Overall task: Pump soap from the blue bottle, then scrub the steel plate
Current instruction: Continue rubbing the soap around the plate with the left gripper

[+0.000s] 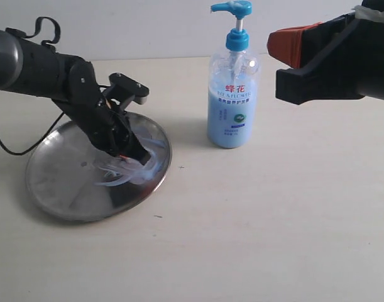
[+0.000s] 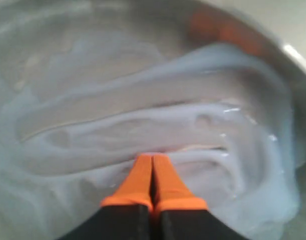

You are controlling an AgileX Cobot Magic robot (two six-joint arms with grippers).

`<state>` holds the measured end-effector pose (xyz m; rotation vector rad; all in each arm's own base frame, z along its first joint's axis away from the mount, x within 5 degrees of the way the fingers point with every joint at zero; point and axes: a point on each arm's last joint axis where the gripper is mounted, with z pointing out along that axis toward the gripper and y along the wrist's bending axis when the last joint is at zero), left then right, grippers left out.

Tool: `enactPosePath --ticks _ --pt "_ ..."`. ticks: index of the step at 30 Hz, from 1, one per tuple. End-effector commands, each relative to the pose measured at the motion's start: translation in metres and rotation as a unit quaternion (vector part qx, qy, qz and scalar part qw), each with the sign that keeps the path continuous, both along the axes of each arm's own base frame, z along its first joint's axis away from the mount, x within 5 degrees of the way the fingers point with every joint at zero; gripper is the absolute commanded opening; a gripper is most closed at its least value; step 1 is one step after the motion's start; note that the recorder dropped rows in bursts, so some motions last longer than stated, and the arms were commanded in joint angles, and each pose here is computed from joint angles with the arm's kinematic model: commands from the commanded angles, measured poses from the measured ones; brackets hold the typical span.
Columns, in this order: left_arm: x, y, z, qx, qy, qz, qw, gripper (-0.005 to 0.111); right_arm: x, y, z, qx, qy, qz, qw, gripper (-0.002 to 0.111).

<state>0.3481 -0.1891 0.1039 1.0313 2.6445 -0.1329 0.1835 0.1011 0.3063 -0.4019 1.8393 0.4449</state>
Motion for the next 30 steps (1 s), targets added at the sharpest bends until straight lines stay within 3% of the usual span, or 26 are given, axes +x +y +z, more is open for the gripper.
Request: enactPosePath --ticks 1,17,30 --pt "-0.018 -0.021 -0.014 0.012 0.041 -0.031 0.999 0.000 0.000 -0.001 0.000 -0.001 -0.002 -0.003 1.000 0.000" --pt "-0.047 -0.015 -0.020 0.019 0.117 -0.033 0.992 0.000 0.000 -0.001 0.000 -0.001 -0.002 -0.003 1.000 0.000" --pt "-0.055 -0.003 -0.023 0.037 0.103 -0.025 0.994 0.000 0.000 -0.001 0.000 0.000 -0.001 -0.002 1.000 0.000"
